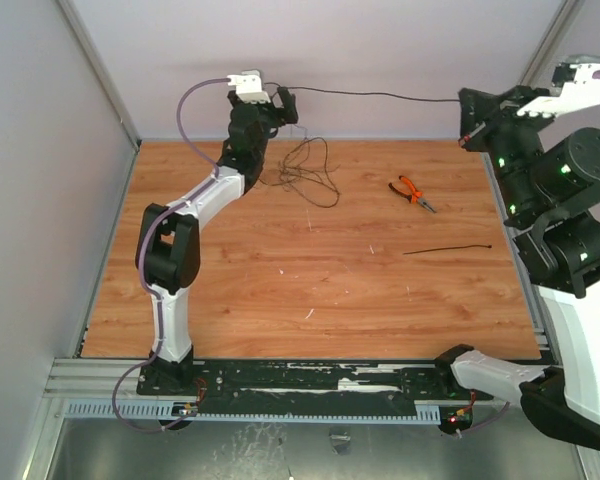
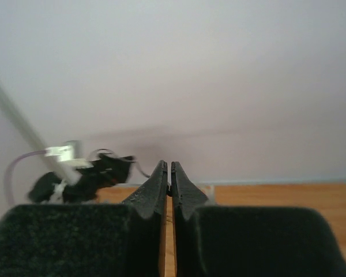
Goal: Zip-tie the wires
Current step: Straighten the cable at the center of the board.
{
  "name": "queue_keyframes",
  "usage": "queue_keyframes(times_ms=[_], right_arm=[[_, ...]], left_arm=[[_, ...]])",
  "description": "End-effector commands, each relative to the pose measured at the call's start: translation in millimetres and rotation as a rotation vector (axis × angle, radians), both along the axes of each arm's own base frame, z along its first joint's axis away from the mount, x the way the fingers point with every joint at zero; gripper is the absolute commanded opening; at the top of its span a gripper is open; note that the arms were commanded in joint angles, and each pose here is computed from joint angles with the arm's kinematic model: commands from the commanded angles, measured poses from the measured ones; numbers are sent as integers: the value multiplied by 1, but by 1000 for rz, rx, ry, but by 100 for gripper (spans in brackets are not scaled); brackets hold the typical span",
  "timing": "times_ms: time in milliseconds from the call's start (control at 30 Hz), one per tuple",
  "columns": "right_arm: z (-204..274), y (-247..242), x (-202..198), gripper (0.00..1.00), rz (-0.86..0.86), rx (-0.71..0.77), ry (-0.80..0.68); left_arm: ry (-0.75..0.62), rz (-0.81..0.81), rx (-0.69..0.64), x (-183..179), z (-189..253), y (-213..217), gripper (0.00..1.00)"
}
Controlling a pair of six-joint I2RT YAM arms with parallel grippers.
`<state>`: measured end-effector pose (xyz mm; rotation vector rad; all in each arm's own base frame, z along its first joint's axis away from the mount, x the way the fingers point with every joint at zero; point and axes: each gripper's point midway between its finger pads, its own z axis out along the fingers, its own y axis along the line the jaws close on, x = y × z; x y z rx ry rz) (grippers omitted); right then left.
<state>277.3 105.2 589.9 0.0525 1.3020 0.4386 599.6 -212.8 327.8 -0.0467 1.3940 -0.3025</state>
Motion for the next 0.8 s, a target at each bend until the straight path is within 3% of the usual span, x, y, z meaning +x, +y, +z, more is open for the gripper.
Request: queue_keyframes(times_ms=[0,233,433,600,767], right_arm=[[-19,-71,-5,0,-356,-2,61],[-58,-116,1,0,-673,-79,203],[-112,-147,17,0,-922,-260,366],[-185,-189,36,0,-1038,-382,581],[-205,-227,31,0,-1141,-388,627]], left_arm=[[34,76,7,8,-14,35,98],[115,125,2,8,-51,77,98],[143,184,-4,2,-66,113,98],[208,277,-57,-1,-84,166,98],[255,372,-106,-15,-102,220,98]])
